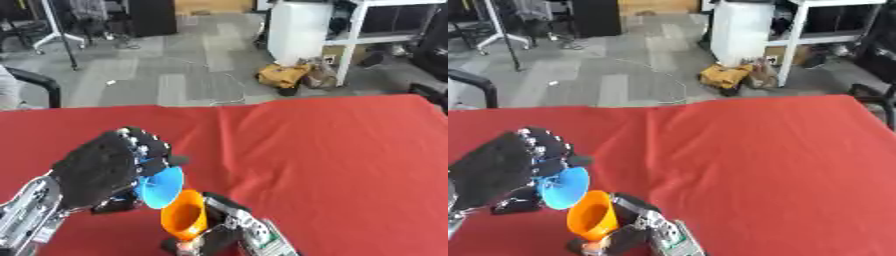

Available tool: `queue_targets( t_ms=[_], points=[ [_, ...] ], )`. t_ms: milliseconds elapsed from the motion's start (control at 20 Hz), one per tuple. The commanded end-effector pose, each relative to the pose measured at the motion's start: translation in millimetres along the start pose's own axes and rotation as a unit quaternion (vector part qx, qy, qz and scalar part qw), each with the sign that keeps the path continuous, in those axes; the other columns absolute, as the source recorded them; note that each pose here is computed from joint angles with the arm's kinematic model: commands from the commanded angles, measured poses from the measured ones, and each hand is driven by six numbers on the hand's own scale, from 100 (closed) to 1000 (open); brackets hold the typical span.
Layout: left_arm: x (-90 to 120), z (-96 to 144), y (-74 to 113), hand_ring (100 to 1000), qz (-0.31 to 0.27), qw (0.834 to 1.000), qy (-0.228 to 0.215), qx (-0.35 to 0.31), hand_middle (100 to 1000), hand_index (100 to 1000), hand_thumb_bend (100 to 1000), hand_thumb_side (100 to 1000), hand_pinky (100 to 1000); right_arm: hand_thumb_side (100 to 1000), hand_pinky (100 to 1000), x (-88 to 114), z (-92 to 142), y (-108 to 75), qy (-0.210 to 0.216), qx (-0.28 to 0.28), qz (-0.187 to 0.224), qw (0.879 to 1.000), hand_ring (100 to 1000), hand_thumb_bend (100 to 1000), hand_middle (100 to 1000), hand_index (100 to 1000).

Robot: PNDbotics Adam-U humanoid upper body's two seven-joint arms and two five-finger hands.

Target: Pour the contents of one cup into another cup.

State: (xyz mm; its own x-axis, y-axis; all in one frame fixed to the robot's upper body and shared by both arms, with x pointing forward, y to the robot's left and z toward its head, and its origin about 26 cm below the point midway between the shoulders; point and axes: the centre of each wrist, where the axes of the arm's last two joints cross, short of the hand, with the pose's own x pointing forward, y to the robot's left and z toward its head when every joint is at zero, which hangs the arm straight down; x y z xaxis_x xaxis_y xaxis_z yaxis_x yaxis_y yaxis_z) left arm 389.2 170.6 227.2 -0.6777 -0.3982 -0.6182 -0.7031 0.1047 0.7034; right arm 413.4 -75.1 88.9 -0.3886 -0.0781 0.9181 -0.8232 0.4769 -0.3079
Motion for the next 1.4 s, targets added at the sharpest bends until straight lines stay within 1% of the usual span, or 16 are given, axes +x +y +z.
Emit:
queue_targets(
  t_ms=[50,700,1000,1400],
  points=[
    [-9.0,-3.1,14.9,388,-0.032,0.999,-0.012,-0.002,483,780,576,100,304,100,728,6.2,-3.3,-3.7,-0.009,-0.001,0.006,1.000,409,340,343,519],
    [-7.9,-2.7,25.3,390,-0.075,0.996,-0.032,-0.031,481,781,596,100,322,100,725,5.7,-2.9,-4.1,-0.008,-0.002,0.007,1.000,409,340,341,517],
    [-7.7,-1.8,27.3,379,-0.096,0.994,-0.038,-0.040,469,773,590,100,314,100,723,5.4,-2.3,-4.2,-0.007,-0.003,0.007,1.000,409,341,341,516],
    [-7.9,-1.8,31.5,340,-0.116,0.991,-0.044,-0.039,443,741,570,100,280,100,722,4.8,-1.7,-4.4,-0.006,-0.005,0.008,1.000,409,341,340,515]
  ],
)
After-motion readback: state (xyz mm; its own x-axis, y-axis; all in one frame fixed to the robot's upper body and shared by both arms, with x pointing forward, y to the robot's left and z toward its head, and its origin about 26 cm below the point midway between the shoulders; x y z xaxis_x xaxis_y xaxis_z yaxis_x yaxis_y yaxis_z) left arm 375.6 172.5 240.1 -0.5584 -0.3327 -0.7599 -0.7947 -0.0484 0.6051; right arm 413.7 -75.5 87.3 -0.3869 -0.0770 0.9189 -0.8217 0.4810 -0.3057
